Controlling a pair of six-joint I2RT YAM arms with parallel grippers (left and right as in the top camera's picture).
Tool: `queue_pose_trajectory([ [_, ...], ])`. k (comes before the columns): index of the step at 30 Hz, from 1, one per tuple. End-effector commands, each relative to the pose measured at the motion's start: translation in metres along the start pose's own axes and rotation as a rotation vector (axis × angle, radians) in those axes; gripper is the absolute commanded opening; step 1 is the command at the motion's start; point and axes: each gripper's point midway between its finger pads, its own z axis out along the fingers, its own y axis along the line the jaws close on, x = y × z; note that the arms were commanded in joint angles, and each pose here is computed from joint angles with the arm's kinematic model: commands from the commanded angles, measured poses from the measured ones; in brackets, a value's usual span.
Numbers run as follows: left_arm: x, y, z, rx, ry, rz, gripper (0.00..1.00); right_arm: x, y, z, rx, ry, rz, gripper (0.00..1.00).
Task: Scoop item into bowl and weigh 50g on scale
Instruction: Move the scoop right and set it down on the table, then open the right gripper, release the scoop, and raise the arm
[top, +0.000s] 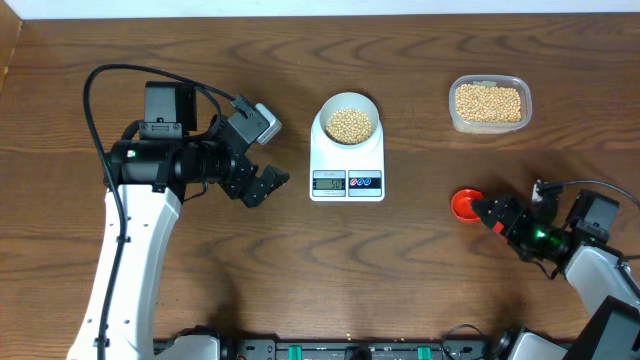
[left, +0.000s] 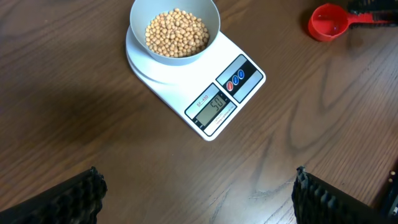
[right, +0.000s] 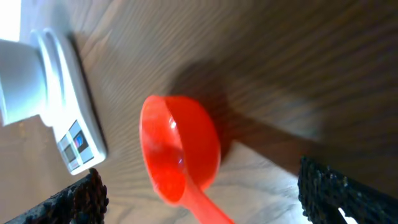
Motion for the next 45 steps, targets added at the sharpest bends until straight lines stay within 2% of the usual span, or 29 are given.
queue_pose_trajectory([
  [1,-0.009,0.003,-0.009,-0.025,-0.020,0.014,0.98,-0.009,-0.038,-0.004,0.215,-0.048,0.012,0.99],
  [5,-0.009,0.003,-0.009,-0.025,-0.020,0.014,0.98,-0.042,-0.042,-0.023,0.326,-0.158,-0.041,0.99],
  [9,-0.009,0.003,-0.009,-0.025,-0.020,0.014,0.98,-0.075,-0.024,-0.049,0.364,-0.269,-0.218,0.99],
  [16,-0.009,0.003,-0.009,-0.025,-0.020,0.014,0.98,-0.101,0.011,-0.093,0.383,-0.460,-0.369,0.99],
  [20,-0.009,0.003,-0.009,-0.025,-0.020,0.014,0.98,-0.112,0.046,-0.115,0.302,-0.583,-0.457,0.99],
  [26,-0.009,0.003,-0.009,-0.025,-0.020,0.014,0.98,-0.128,0.126,-0.153,0.069,-0.795,-0.694,0.99],
  [29,-0.009,0.003,-0.009,-0.025,-0.020,0.014,0.98,-0.127,0.128,-0.153,0.060,-0.796,-0.695,0.99],
  [33,-0.009,0.003,-0.009,-0.025,-0.020,0.014,0.98,-0.116,0.124,-0.136,0.015,-0.709,-0.643,0.99],
  [39,-0.009,0.003,-0.009,-0.025,-0.020,0.014,0.98,-0.089,0.159,-0.115,-0.147,-0.604,-0.746,0.99],
  [45,-0.009,0.003,-0.009,-0.025,-0.020,0.014,0.98,-0.079,0.170,-0.107,-0.180,-0.575,-0.773,0.99],
])
